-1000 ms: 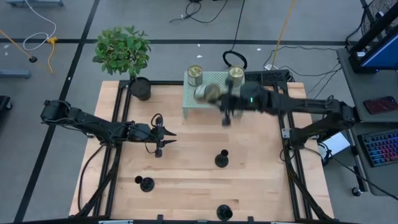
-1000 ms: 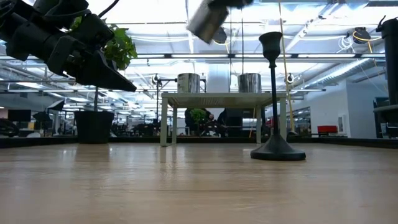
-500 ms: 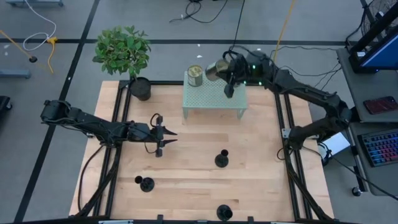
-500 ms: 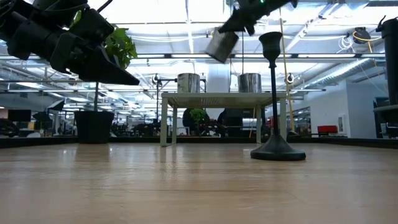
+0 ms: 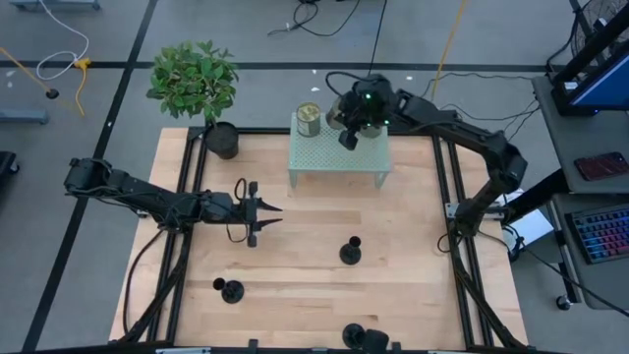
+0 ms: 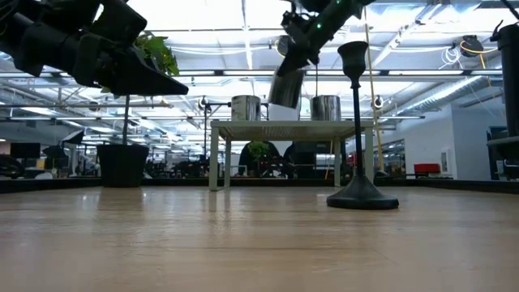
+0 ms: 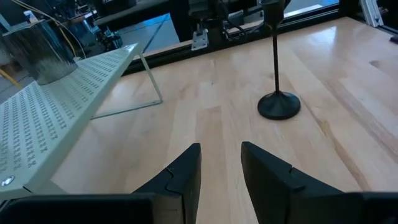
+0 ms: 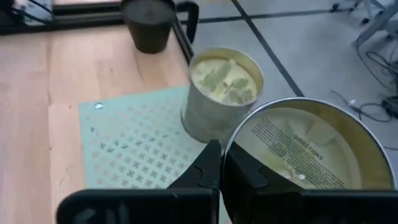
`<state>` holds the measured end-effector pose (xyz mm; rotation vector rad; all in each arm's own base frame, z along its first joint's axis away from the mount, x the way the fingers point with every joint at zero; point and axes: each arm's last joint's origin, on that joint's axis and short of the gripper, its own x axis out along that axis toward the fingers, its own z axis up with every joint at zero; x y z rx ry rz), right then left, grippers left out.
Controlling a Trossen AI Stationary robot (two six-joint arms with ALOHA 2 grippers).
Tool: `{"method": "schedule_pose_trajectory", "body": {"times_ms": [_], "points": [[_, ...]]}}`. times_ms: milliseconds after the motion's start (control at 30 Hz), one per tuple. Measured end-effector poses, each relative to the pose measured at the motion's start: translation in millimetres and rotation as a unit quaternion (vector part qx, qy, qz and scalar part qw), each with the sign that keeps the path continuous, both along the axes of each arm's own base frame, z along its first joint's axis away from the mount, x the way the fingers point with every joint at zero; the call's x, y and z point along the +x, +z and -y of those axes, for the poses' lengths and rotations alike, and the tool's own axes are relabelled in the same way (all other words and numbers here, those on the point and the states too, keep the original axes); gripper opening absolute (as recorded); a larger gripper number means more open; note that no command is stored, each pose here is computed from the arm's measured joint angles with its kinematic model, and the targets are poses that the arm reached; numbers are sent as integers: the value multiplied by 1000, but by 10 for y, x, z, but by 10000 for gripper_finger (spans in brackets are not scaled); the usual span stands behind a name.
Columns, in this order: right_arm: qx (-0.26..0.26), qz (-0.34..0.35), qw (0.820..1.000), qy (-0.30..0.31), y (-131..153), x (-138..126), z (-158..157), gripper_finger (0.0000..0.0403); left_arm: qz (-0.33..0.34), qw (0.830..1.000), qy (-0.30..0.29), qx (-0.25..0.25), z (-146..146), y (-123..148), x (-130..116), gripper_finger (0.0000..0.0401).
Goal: Pick & Place candle stick holders
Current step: Put the silver scented candle on the shelf aligned with the other silver scented candle
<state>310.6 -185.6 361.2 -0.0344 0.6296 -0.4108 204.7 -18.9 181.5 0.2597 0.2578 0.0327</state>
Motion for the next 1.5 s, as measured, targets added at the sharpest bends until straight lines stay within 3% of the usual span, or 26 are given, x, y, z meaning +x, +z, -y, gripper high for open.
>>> {"method": "schedule_pose_trajectory", "body": {"times_ms": [467,1233,1500], "points": [[35,-53,998,-16,-355,106,217,8,-4,1000,2,-12,0,-8,-2,122],[34,-50,998,-19,-444,85,254,13,-5,1000,6,-27,0,-12,-4,122],[5,-44,999,-3,-418,106,268,46,-5,1000,6,-27,0,-12,-3,122]]}}
